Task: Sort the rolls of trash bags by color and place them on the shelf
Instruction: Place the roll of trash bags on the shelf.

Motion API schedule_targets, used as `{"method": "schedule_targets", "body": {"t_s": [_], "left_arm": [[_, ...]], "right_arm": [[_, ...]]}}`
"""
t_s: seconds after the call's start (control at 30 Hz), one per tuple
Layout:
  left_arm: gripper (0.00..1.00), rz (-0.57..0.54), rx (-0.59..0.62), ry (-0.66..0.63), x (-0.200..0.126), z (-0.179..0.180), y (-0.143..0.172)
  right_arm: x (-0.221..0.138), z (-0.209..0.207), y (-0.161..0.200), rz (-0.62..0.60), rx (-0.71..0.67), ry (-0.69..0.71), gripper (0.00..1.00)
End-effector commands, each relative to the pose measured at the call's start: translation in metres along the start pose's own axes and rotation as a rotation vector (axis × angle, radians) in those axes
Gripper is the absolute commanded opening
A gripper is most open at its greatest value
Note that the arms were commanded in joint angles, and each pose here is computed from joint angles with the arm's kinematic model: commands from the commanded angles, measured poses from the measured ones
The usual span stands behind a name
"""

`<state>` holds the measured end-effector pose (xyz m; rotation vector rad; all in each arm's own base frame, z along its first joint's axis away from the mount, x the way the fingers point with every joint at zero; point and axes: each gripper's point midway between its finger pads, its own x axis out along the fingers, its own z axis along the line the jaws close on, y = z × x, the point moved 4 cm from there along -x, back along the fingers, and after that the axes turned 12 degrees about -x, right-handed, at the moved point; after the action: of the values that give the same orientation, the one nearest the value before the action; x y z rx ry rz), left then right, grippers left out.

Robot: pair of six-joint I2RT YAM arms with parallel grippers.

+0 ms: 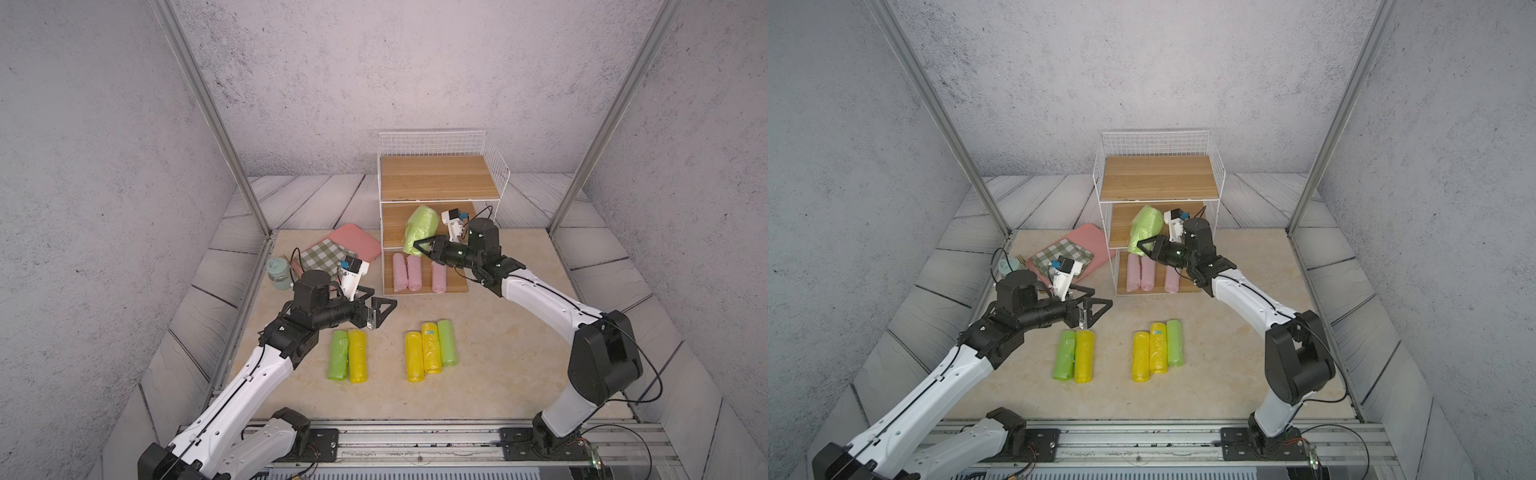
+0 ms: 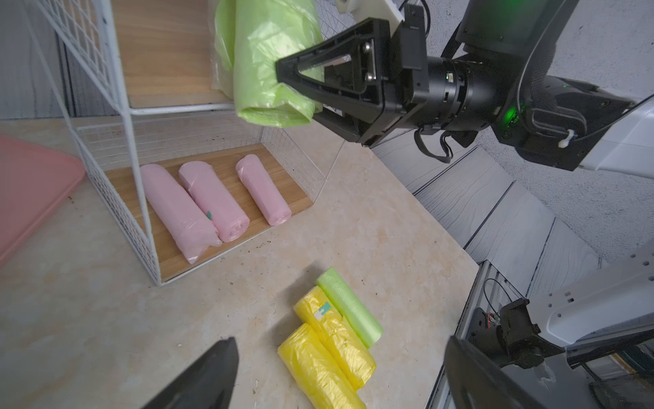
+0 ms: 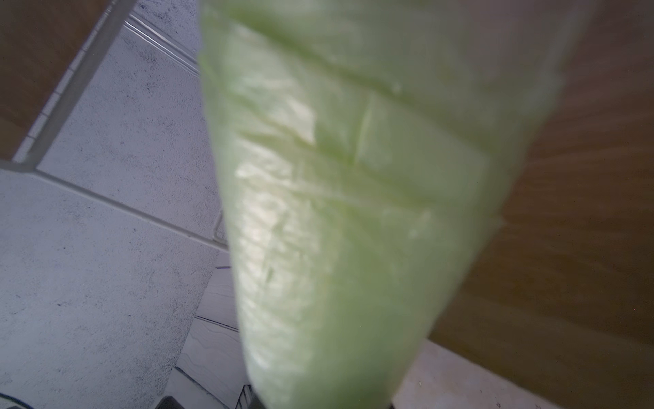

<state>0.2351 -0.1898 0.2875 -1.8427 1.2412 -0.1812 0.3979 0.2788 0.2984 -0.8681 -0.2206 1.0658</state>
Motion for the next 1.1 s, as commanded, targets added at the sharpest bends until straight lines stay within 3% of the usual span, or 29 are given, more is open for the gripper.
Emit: {"method": "schedule_targets", "body": {"t_s": [0.0,0.1,0.53,0.87,1.07], "left_arm": [[0.97,-0.015,0.013,-0.008,-0.004,0.001,-0.001],[0.97,-0.022,0.006,0.030,-0.005,-0.005,-0.005],[0.97,-0.008,0.020,-0.021,-0.007,0.004,0.006],[0.97,-0.002,0.022,-0.028,-0.006,0.006,0.007],[0.97,0.000,0.015,-0.025,-0.004,0.007,0.007]], "right_arm": [[0.011,0.007,-0.024,-0.070,0.004,-0.041,0.00],[0.021,0.002,-0.028,-0.066,0.017,-0.029,0.00],[0.064,-0.010,-0.026,-0.037,0.098,-0.065,0.06],[0.071,-0.005,-0.016,0.009,0.121,-0.116,0.19],[0.070,-0.002,-0.014,0.024,0.119,-0.122,0.32]]}}
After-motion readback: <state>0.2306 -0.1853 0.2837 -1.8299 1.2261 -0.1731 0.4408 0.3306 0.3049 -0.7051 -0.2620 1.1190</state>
